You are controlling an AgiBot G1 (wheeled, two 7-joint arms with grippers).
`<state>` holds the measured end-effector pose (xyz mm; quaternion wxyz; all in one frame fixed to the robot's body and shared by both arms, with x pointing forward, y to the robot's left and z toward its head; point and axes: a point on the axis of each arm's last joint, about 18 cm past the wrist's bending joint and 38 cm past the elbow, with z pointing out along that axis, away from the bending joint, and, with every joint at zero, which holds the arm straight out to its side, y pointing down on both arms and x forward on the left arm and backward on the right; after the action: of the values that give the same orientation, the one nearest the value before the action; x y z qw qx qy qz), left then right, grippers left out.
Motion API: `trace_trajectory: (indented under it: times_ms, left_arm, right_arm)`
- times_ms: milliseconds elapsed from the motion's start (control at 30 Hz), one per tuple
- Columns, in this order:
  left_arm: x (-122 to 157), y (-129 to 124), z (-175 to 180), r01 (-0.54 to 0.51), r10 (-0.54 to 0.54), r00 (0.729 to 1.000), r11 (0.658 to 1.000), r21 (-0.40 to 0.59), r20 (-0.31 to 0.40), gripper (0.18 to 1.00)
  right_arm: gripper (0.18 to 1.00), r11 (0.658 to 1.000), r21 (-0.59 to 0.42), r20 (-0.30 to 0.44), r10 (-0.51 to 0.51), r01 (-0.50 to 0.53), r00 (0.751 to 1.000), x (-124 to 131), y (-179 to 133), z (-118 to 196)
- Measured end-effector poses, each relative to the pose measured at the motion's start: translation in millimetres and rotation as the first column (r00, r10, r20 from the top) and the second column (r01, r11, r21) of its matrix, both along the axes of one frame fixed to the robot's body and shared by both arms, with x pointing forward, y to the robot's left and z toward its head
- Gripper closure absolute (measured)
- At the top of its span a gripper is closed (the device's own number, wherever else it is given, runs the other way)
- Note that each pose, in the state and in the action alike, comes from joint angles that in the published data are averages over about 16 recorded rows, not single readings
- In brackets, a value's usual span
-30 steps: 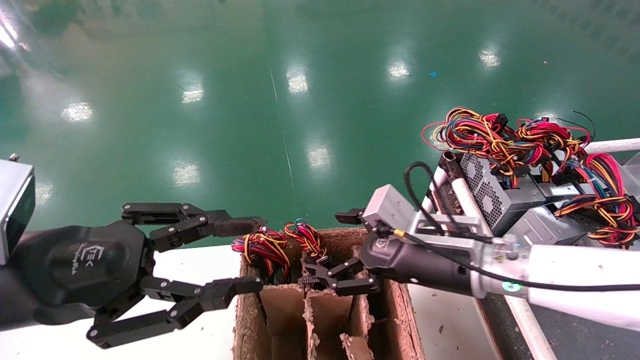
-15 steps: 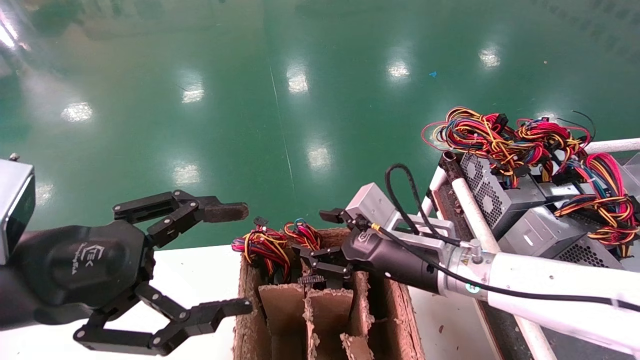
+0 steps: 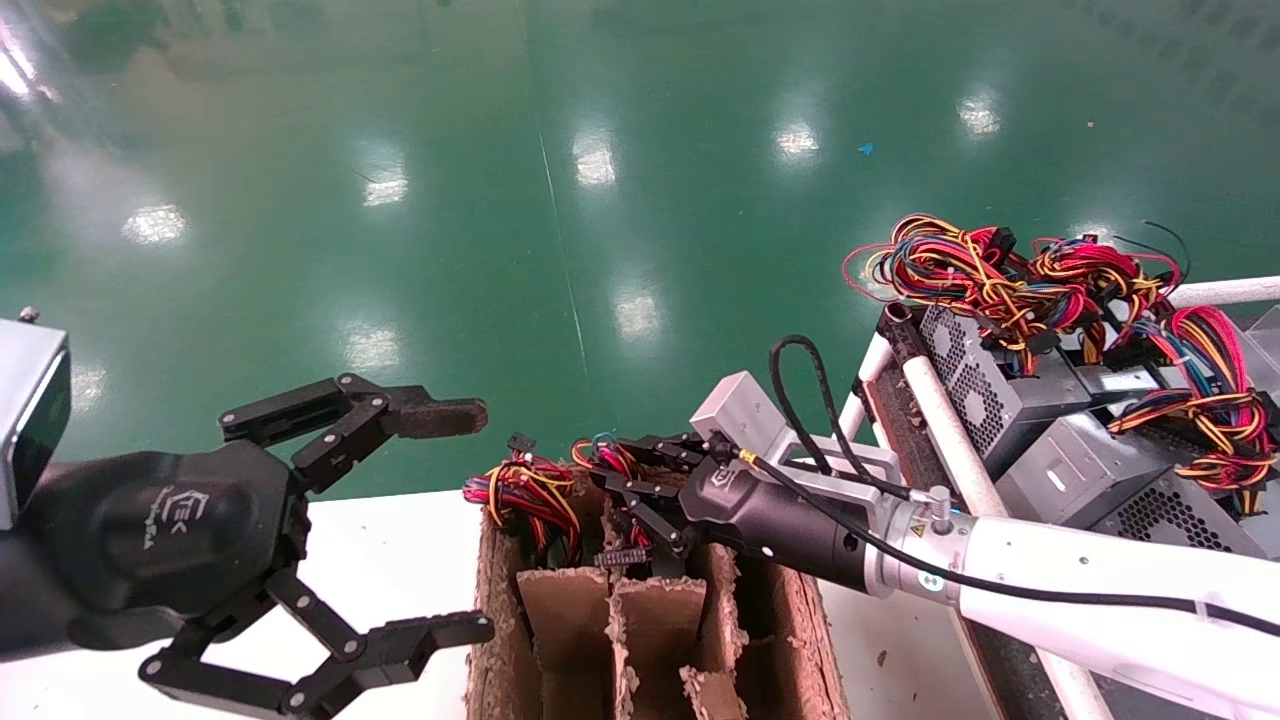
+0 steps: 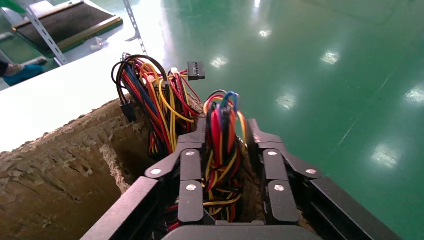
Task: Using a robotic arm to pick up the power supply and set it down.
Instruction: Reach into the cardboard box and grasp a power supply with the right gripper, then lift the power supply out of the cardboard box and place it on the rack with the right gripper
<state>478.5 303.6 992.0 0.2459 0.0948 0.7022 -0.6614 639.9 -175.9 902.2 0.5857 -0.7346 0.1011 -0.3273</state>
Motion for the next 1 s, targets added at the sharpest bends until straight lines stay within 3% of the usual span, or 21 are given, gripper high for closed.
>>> trace_trajectory:
  times_ms: [267, 467, 1000]
  left_arm:
    - [0, 0, 0, 0.0, 0.0, 1.0, 1.0, 0.0, 0.0, 0.184]
    - [0, 0, 0, 0.0, 0.0, 1.0, 1.0, 0.0, 0.0, 0.184]
    - [0, 0, 0, 0.0, 0.0, 1.0, 1.0, 0.0, 0.0, 0.184]
  right_arm:
    - [0.848, 0.999, 0.041, 0.004, 0.015, -0.015, 1.0, -2, -4, 1]
    - [0.907, 0.994, 0.095, 0.017, 0.047, -0.048, 0.999, -13, -14, 13]
    - [0.928, 0.959, 0.253, 0.163, 0.088, -0.128, 0.983, -79, -97, 99]
